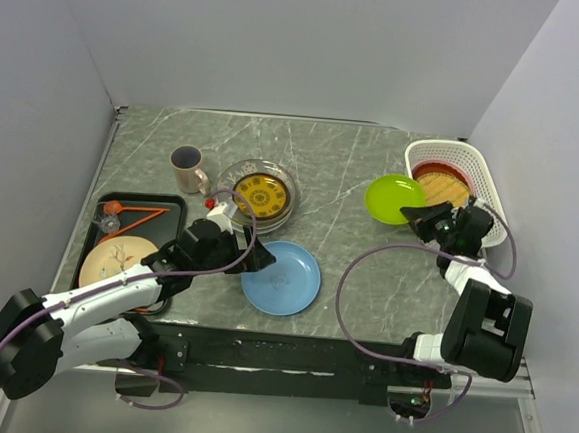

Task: Place the plates into the plastic bin on the countertop
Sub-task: Place the plate in the plastic bin.

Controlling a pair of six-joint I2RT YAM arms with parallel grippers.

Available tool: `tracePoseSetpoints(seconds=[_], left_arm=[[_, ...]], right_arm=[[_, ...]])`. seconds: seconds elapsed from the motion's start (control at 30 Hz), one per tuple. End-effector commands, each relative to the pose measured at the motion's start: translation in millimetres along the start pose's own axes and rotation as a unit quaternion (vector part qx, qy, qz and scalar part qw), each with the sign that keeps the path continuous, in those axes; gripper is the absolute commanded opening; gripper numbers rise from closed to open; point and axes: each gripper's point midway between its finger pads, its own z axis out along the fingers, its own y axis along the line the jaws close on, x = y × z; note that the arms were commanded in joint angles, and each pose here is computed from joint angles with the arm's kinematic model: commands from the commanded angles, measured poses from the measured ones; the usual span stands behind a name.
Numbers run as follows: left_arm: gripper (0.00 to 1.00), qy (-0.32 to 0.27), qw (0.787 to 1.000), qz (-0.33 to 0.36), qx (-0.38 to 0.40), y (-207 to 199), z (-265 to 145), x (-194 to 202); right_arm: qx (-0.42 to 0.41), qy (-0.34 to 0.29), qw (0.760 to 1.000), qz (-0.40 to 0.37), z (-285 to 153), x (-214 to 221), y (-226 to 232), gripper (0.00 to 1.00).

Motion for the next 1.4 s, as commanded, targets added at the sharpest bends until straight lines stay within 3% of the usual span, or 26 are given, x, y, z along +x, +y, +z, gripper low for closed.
tracePoseSetpoints(seconds=[0.0,0.4,0.8,1.37], left_arm=[[0.99,-0.001,1.000,0.006,0.016,-8,-6,-1],[0.99,-0.003,0.999,0.024,0.030,-19,-9,-8],[0.99,-0.008,0.999,0.028,0.039,-23,-12,-10],[0.99,-0.021,0.999,0.031,0.031,-22,-22,-15]], right_arm=[[-0.045,-0.036,0.998,-0.015,3,-37,31,0.00],[-0.038,-0.077,0.996,0.014,7,-59,27,0.00],[0.001,-0.194,0.981,0.020,-17,-103,31,0.00],[0.035,-0.248,0.966,0.057,-17,-129,6,0.00]])
